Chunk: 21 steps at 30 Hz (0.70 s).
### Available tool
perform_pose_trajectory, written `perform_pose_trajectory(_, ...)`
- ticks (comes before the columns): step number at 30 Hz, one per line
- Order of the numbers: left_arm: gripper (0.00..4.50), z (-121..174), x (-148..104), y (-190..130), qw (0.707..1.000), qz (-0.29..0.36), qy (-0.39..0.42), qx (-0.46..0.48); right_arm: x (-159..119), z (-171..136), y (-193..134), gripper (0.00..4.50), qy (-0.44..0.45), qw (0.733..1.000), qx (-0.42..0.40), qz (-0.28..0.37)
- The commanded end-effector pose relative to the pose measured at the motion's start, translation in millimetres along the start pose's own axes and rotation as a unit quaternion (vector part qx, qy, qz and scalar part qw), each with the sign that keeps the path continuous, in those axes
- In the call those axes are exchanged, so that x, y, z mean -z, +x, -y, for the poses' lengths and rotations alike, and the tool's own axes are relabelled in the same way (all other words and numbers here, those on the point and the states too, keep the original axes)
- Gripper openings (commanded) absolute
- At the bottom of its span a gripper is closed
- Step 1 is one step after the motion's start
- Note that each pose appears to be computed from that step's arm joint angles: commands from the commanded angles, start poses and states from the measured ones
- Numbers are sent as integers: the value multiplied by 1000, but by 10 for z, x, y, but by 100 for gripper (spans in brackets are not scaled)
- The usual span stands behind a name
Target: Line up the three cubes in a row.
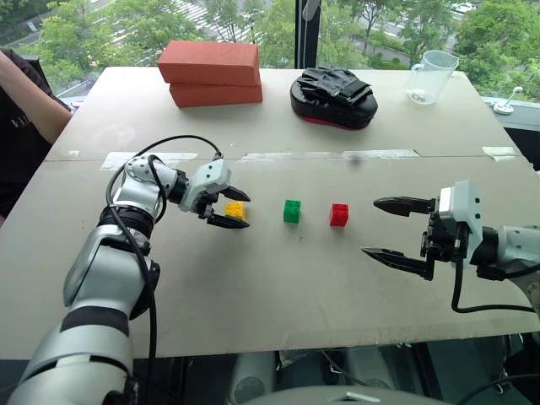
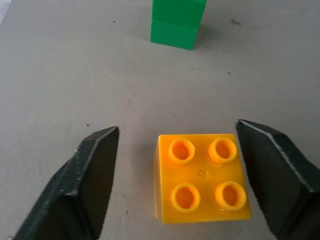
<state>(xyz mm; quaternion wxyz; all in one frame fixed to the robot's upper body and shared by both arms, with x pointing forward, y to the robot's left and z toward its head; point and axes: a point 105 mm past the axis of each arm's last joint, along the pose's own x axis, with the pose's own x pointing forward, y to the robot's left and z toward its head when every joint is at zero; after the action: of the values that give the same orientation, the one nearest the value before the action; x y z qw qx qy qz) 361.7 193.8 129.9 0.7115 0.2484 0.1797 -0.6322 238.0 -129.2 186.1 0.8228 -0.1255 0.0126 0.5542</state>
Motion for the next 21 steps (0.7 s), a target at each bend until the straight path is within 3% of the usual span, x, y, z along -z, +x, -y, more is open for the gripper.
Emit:
perform_pose_trajectory(1, 444, -54, -162, -183, 999, 38, 21, -32, -141, -7, -56, 450, -26, 1000, 3, 9)
perform_pose_trajectory(5, 444, 50, -269, -444, 994, 95, 13, -60, -123, -11, -103, 450, -20, 1000, 11, 7)
perform_pose_trajectory(13, 444, 661, -274, -718, 971, 146, -48, -184, 50, -11, -270, 450, 4, 999, 41, -14)
perform_pose_trajectory(21, 444, 1341, 157, -816, 910, 114, -173, -359, 277, -44, -584, 450, 30, 994, 84, -63)
